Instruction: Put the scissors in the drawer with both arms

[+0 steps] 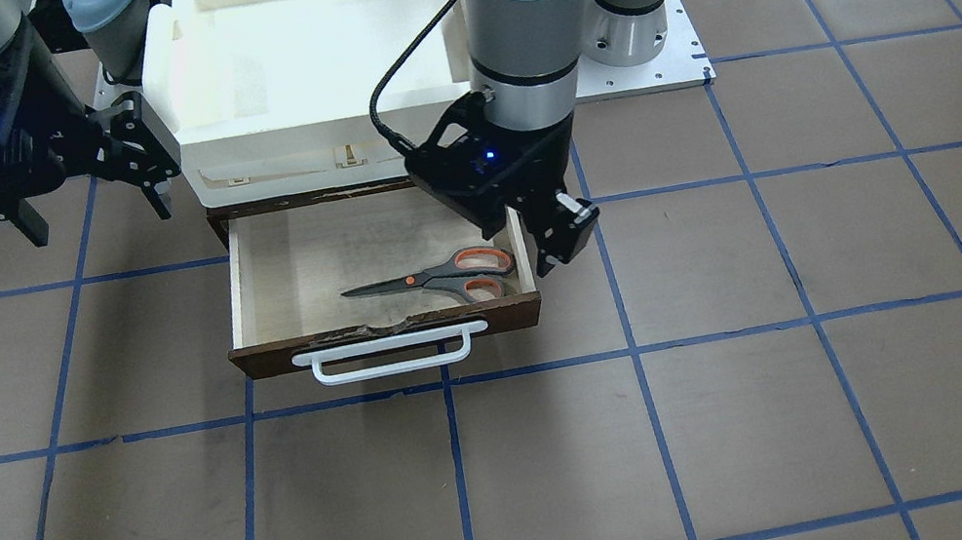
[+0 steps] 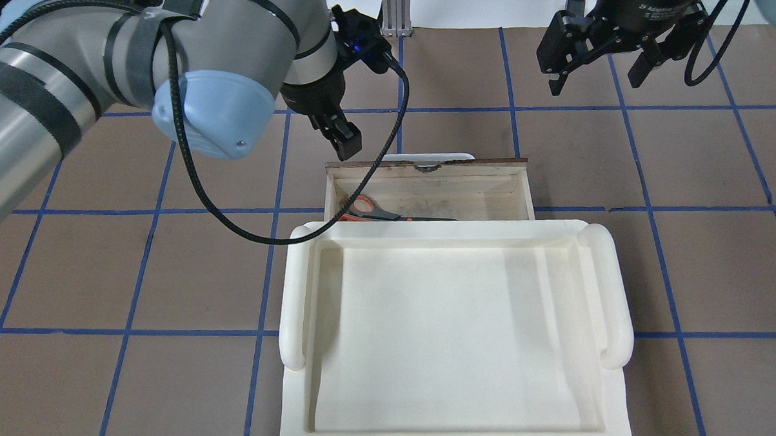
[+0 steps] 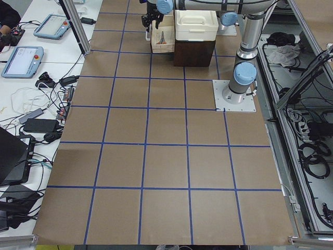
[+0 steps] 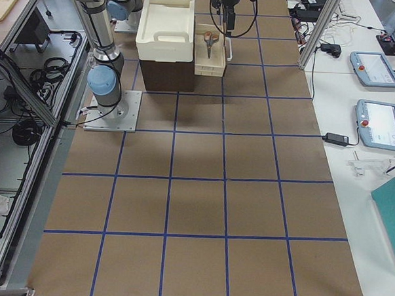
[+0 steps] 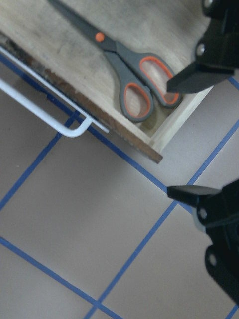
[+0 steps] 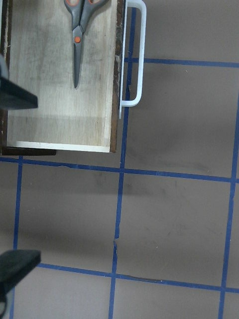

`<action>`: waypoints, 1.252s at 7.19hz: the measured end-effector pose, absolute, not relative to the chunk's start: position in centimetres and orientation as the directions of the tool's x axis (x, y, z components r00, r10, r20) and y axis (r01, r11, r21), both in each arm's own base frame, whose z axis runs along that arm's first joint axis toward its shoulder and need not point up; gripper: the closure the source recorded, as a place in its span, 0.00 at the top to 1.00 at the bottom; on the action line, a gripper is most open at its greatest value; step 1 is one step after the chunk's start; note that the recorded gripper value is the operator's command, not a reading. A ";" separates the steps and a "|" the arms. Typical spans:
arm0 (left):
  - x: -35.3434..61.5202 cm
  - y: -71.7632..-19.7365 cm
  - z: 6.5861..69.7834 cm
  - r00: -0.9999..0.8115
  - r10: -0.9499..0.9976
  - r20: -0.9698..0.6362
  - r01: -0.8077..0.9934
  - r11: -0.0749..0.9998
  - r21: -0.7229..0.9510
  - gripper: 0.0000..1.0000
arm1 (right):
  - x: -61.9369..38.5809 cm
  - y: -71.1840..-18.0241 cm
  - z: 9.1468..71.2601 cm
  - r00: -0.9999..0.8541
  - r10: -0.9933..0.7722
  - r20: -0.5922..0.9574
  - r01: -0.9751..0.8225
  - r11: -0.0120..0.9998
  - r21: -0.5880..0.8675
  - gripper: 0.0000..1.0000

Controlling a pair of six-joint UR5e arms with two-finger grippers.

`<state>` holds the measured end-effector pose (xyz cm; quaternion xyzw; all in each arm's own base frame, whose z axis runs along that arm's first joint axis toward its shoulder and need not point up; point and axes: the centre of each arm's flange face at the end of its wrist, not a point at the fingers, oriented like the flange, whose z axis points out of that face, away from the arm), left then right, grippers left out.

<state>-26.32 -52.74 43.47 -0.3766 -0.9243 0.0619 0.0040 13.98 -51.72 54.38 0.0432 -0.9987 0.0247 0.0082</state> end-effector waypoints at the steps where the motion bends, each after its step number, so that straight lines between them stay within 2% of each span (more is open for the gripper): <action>1: -23.1 -53.9 44.5 -0.816 0.578 -0.012 0.573 0.806 -0.150 1.00 | 13.8 -51.8 54.3 -0.997 -0.078 0.017 -0.079 0.996 -0.050 1.00; 3: -17.4 -55.6 45.4 -0.930 0.369 0.000 0.363 0.917 -0.167 1.00 | 13.7 -51.7 54.0 -0.997 -0.073 0.017 -0.074 0.995 -0.069 1.00; 5: -12.5 -56.7 45.2 -0.986 0.168 -0.002 0.166 0.974 -0.153 1.00 | 13.7 -51.5 53.9 -0.997 -0.074 0.018 -0.075 0.994 -0.079 1.00; 7: -10.0 -57.1 44.4 -1.000 0.007 0.011 0.006 0.991 -0.134 1.00 | 13.6 -51.5 53.9 -0.997 -0.073 0.018 -0.074 0.994 -0.081 1.00; 9: -9.5 -57.0 43.9 -0.997 -0.080 0.021 -0.082 0.990 -0.113 1.00 | 13.6 -51.5 53.9 -0.997 -0.074 0.018 -0.075 0.994 -0.081 1.00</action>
